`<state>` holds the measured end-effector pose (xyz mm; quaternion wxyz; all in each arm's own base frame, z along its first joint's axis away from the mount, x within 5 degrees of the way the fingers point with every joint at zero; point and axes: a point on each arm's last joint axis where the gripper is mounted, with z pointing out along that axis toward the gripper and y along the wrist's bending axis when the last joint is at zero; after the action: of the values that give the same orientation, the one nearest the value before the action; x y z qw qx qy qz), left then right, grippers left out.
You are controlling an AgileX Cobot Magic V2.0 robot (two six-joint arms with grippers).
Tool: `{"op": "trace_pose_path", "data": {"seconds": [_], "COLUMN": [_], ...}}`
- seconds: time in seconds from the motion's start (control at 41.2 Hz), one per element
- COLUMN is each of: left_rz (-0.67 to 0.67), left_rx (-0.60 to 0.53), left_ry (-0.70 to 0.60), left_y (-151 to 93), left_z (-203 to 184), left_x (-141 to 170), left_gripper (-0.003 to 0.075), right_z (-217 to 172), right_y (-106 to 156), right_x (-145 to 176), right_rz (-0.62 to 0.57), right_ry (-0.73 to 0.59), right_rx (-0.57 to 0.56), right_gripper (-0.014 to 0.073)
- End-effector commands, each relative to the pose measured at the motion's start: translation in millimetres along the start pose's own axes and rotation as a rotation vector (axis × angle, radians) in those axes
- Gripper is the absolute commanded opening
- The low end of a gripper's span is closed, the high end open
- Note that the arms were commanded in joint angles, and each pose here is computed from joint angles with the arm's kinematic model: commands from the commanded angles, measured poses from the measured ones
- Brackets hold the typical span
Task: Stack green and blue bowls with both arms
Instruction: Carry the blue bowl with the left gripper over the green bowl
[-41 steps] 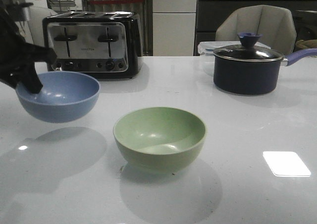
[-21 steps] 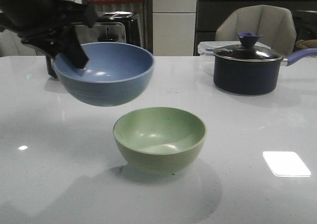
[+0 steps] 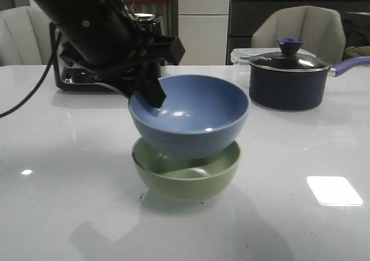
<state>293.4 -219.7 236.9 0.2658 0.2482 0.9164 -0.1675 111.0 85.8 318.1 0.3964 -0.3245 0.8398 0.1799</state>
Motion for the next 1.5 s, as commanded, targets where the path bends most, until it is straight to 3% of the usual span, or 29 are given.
{"op": "trace_pose_path", "data": {"seconds": [0.0,0.606,0.776,1.067,1.261,1.479], "left_rz": [-0.003,0.034,0.034,0.034,0.056,0.139], "left_rx": [0.007,-0.025,-0.024,-0.024,-0.027,-0.046], "left_ry": [-0.112,-0.101,-0.093,-0.088,-0.124,-0.237], "left_y": [-4.7,0.8,0.7,0.7,-1.5,-9.8], "left_z": [-10.3,4.9,5.0,5.1,-12.4,-83.3], "left_x": [-16.1,-14.2,-13.5,-13.0,-17.5,-24.0], "left_gripper": [0.0093,0.0103,0.0195,0.0493,0.0498,0.0498], "right_z": [-6.4,-6.4,-6.4,-6.4,-6.4,-6.4], "right_y": [-0.9,-0.9,-0.9,-0.9,-0.9,-0.9], "right_x": [-10.8,-10.8,-10.8,-10.8,-10.8,-10.8], "right_rz": [-0.011,-0.011,-0.011,-0.011,-0.011,-0.011], "right_ry": [-0.080,-0.080,-0.080,-0.080,-0.080,-0.080], "right_rx": [0.019,0.019,0.019,0.019,0.019,0.019], "right_gripper": [0.0382,0.0382,0.0382,0.0382,0.0382,0.0382]}}
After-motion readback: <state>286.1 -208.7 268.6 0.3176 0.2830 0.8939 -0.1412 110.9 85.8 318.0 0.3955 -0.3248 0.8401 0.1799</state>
